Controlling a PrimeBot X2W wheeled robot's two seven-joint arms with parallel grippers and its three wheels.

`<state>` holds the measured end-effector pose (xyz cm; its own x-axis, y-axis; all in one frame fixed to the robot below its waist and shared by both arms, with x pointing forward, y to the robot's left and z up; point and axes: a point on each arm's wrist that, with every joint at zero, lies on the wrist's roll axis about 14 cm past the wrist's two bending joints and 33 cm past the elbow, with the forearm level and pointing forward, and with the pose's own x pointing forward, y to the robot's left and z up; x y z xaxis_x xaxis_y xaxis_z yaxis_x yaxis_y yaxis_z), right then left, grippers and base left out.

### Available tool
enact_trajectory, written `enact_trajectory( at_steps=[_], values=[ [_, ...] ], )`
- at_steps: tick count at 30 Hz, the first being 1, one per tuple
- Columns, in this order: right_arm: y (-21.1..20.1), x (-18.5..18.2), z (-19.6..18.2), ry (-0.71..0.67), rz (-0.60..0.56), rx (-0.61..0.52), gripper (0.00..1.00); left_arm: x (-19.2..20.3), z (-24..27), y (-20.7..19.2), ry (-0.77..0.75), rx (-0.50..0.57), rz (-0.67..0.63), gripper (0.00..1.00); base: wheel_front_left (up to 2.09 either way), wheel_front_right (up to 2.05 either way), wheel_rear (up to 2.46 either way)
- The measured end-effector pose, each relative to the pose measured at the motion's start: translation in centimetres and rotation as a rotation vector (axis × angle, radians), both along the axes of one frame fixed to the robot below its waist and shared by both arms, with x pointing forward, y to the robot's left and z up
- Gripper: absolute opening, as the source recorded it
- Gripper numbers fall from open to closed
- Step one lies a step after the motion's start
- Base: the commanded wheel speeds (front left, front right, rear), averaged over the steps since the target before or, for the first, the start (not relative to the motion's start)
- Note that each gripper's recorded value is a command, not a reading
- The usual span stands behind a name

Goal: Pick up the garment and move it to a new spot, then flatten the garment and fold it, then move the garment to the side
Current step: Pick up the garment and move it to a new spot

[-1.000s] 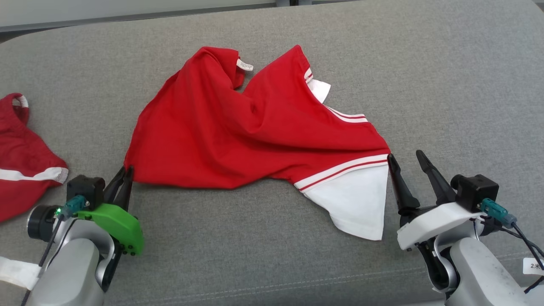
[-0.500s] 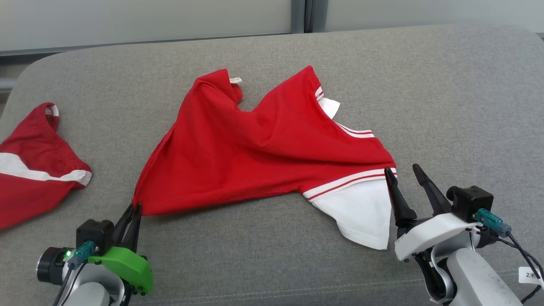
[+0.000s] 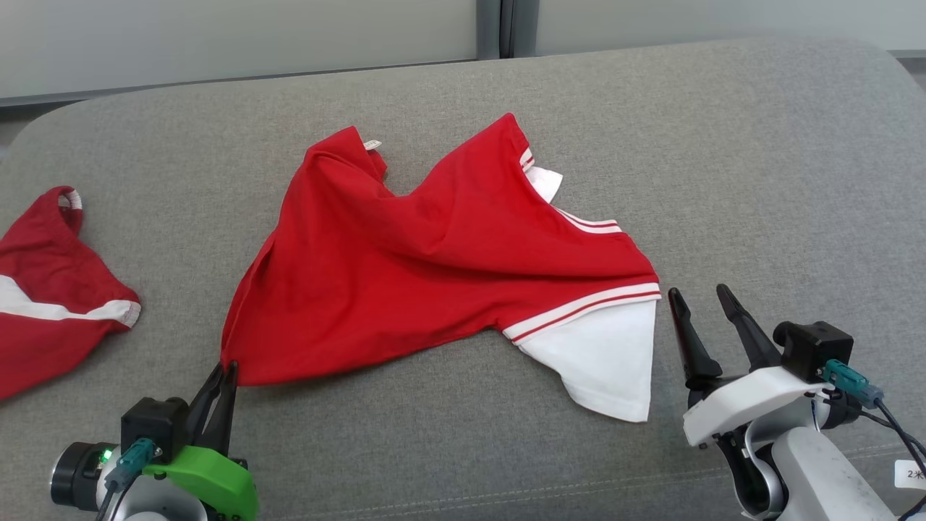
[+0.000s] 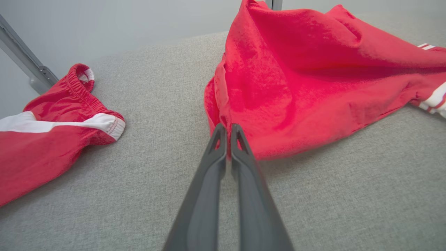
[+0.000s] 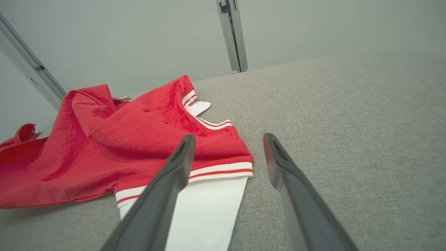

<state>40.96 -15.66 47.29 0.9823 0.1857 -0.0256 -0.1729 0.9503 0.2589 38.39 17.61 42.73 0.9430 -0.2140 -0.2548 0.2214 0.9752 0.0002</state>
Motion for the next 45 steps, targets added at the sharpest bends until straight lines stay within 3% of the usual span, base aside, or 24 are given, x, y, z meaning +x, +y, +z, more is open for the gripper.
enact_trajectory(
  at_steps=[11, 27, 28, 30, 38, 45],
  values=[
    [0.3, 0.4, -0.1, 0.002, 0.006, 0.001, 1.00, 1.8, 0.3, -0.1, -0.004, 0.019, -0.011, 0.00, 0.00, 0.00, 0.00],
    [-1.7, 1.0, -1.0, 0.024, -0.041, -0.021, 1.00, 6.7, -3.4, 0.2, 0.087, 0.040, -0.009, 0.00, 0.00, 0.00, 0.00],
    [-1.9, 1.0, -1.0, 0.026, -0.045, -0.022, 1.00, 6.9, -3.5, -0.1, 0.087, 0.038, -0.013, 0.25, 0.00, 0.00, 0.00],
    [-2.1, 0.9, -1.1, 0.027, -0.050, -0.024, 1.00, 7.0, -3.6, -0.3, 0.091, 0.037, -0.013, 1.00, 0.00, 0.00, 0.00],
    [-1.4, 1.1, -0.8, 0.019, -0.035, -0.023, 1.00, 7.3, -2.0, -0.2, 0.035, 0.010, 0.013, 1.00, 0.00, 0.00, 0.00],
    [-0.3, 0.9, -0.6, 0.013, -0.006, -0.019, 1.00, 5.1, -1.3, 0.5, 0.002, 0.000, 0.054, 1.00, 0.00, 0.00, 0.00]
  ],
)
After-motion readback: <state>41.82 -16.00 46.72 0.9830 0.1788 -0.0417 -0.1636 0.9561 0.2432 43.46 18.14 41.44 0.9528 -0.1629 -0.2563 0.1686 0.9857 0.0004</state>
